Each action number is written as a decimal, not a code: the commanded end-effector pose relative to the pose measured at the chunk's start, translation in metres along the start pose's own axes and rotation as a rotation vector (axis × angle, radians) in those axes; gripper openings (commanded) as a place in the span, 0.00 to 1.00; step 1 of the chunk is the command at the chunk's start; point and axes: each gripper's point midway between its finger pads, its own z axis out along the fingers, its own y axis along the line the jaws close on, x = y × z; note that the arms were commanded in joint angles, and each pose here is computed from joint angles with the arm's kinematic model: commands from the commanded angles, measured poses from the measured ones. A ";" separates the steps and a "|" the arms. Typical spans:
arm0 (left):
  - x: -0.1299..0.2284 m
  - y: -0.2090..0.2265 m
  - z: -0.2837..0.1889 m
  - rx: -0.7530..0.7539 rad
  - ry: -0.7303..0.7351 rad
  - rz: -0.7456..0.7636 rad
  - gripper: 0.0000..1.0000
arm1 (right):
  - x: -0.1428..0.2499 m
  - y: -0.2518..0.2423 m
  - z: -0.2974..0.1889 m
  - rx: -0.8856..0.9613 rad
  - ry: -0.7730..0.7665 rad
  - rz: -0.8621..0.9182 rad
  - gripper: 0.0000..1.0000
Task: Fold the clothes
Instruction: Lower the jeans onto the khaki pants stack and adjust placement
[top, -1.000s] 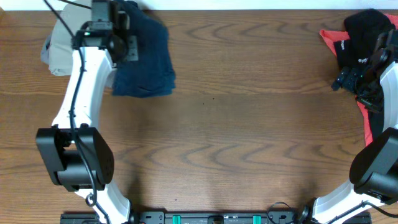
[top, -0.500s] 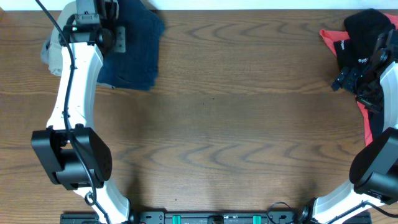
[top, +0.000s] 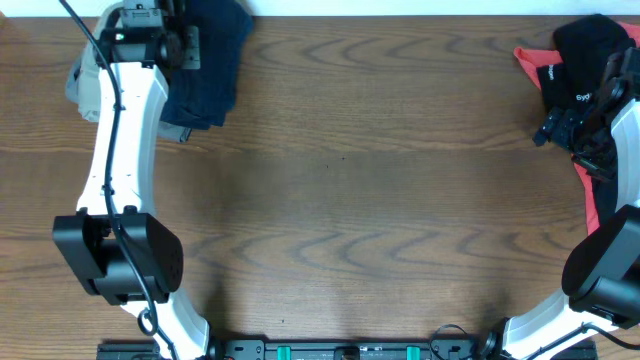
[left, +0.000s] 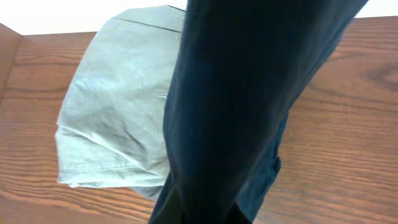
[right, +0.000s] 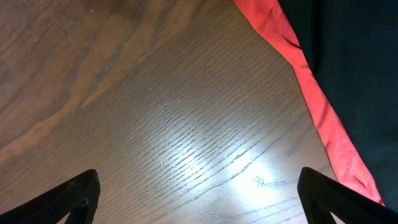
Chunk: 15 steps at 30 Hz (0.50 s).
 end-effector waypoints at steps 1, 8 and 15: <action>-0.027 -0.005 -0.024 -0.012 -0.085 -0.036 0.06 | -0.002 -0.005 0.001 0.008 -0.001 0.024 0.99; -0.043 -0.023 -0.048 -0.003 -0.146 -0.030 0.06 | -0.002 -0.005 0.001 0.008 -0.001 0.024 0.99; -0.044 -0.019 -0.048 -0.021 -0.149 -0.065 0.06 | -0.002 -0.005 0.001 0.008 -0.001 0.023 0.99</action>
